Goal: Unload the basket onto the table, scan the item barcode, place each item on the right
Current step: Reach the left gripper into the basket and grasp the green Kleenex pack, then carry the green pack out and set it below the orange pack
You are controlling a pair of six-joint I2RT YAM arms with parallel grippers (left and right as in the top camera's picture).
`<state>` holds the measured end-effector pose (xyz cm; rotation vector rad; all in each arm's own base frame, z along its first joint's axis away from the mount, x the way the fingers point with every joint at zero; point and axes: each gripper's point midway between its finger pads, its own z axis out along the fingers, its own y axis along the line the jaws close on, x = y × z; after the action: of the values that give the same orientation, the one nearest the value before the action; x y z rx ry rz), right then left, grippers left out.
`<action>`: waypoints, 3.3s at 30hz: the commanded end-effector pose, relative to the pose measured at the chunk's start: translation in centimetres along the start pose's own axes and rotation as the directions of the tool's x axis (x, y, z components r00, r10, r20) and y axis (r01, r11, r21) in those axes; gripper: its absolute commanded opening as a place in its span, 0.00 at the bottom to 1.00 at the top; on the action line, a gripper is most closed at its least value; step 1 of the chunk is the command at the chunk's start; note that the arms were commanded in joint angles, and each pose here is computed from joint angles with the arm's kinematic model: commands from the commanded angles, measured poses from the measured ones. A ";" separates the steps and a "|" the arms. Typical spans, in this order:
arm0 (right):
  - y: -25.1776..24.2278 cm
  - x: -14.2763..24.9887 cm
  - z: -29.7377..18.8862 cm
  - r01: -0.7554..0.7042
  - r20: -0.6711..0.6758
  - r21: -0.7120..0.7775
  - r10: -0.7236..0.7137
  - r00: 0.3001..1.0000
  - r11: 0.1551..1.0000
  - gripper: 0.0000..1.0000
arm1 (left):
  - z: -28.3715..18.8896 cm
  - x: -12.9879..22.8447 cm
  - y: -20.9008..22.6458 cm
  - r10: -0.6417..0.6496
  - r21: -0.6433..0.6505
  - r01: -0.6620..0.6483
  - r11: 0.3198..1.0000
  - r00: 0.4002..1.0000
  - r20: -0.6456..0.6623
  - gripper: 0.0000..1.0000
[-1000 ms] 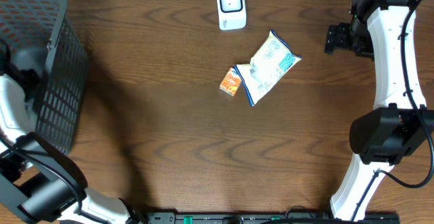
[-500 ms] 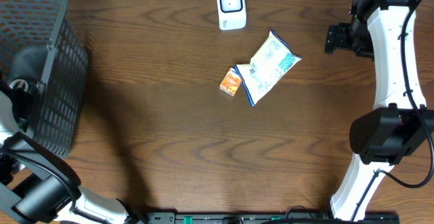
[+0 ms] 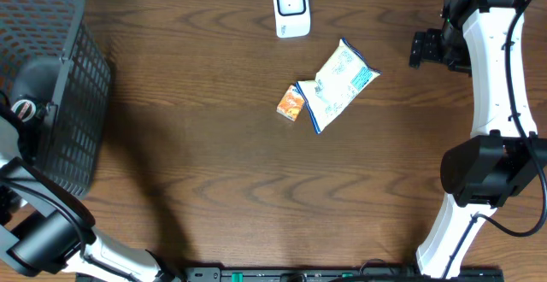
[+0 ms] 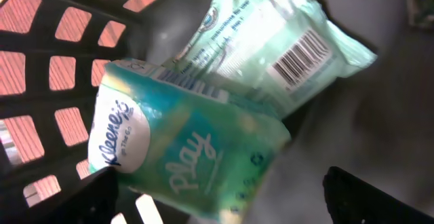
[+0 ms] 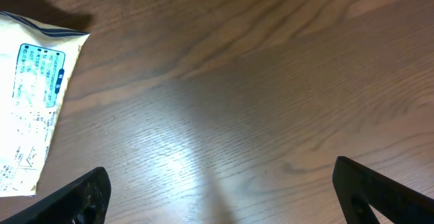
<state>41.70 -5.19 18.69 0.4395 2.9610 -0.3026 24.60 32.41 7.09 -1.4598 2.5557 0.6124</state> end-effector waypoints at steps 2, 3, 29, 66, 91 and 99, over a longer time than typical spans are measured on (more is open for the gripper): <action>-0.6 -0.4 -1.1 -0.028 0.035 0.004 0.028 0.999 1.000 0.99 | 1.5 0.6 0.6 0.035 -0.034 -0.036 0.999 0.999 -0.036 0.92; -0.6 -0.4 -1.1 -0.028 0.035 0.004 0.028 0.999 1.000 0.99 | 1.7 0.8 0.6 0.039 -0.036 -0.040 0.999 0.998 -0.045 0.92; -0.6 -0.4 -1.1 -0.028 0.035 0.004 0.028 0.999 1.000 0.99 | 0.8 0.5 0.9 0.050 -0.032 -0.051 0.998 0.998 -0.031 0.07; -0.6 -0.4 -1.1 -0.028 0.035 0.004 0.028 0.999 1.000 0.99 | -31.8 -0.5 -11.3 -0.153 0.896 -0.321 0.307 0.912 0.380 0.07; -0.6 -0.4 -1.1 -0.027 0.035 0.004 0.027 0.999 1.000 0.99 | -44.4 16.0 -15.0 0.107 0.693 -0.684 -0.227 0.690 0.716 0.08; -0.6 -0.4 -1.1 -0.028 0.035 0.004 0.028 0.999 1.000 0.99 | -40.6 22.2 -19.5 0.369 0.728 -0.673 -0.129 0.649 0.665 0.08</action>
<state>41.71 -5.20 18.69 0.4395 2.9605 -0.3030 32.12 -10.02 33.66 0.2179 2.1477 -0.9339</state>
